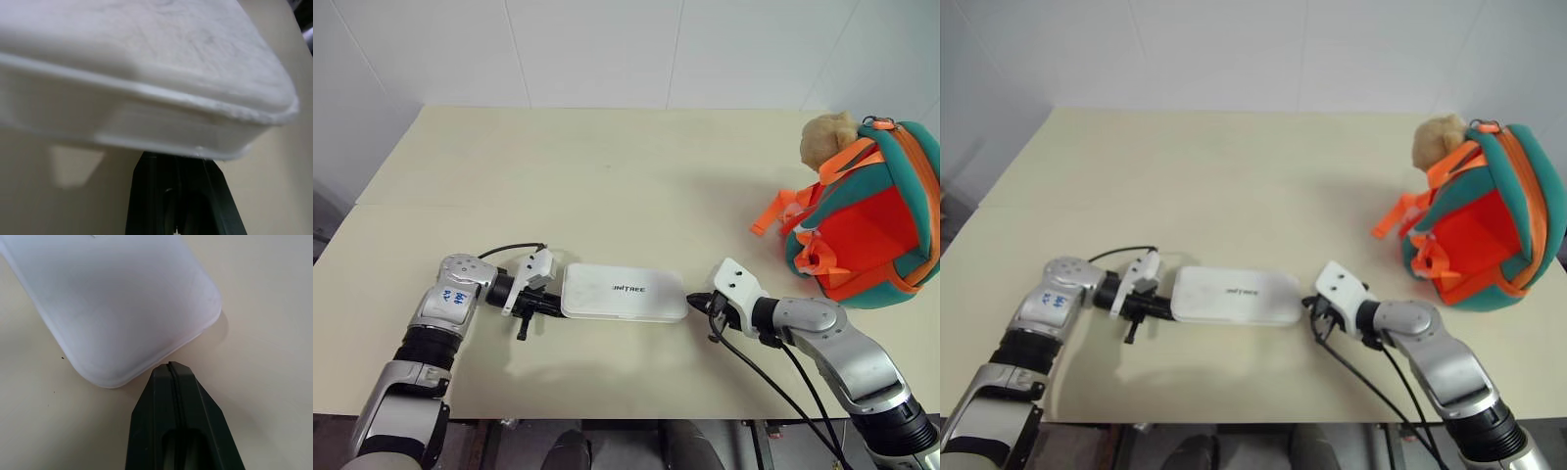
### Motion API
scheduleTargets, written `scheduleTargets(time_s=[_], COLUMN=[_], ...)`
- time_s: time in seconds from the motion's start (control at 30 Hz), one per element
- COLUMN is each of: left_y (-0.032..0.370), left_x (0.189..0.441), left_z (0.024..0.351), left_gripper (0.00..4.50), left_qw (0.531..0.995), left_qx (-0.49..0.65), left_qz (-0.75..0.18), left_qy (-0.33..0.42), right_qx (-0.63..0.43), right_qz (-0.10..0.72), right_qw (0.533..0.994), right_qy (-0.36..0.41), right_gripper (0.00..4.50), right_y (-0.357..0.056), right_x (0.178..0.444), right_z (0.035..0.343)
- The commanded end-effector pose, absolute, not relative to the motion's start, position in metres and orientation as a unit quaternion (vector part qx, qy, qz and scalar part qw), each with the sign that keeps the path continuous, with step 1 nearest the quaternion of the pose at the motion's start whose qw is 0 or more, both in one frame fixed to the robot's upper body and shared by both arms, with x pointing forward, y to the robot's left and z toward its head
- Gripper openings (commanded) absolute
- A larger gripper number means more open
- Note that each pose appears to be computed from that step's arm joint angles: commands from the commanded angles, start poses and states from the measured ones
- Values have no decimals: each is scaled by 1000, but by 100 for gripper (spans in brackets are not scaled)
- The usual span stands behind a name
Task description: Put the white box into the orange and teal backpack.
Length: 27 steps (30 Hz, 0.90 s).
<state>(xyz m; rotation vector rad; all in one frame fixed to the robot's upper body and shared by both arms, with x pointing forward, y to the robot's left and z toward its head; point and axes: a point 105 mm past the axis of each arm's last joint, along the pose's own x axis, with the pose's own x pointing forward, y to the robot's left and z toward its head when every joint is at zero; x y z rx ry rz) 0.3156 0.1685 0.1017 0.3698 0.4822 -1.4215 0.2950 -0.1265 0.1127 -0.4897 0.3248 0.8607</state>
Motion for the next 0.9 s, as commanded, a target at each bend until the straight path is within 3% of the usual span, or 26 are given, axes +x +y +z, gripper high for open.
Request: scheduleTargets(time_s=[0.03,0.57,0.73,0.83,0.87,0.9], left_y=[179,208,221,230,232,233], left_x=[315,314,323,337,340,344], left_z=[98,83,91,102,105,109], left_gripper=[0,0,0,56,86,114], left_qw=[718,719,740,775,782,791], left_qx=[184,207,233,245,244,242], left_qz=[-629,-576,-547,-507,-499,-490], left_qy=[234,330,315,288,282,273], right_qx=[-245,-254,-264,-272,-274,-276], right_qz=[413,409,402,393,391,388], right_qw=[866,864,862,863,864,864], right_qy=[140,150,159,162,162,163], right_gripper=[12,12,12,12,86,111], right_y=[-127,-135,-144,-152,-154,-156], right_x=[294,294,293,294,294,294], right_z=[120,118,118,122,123,124])
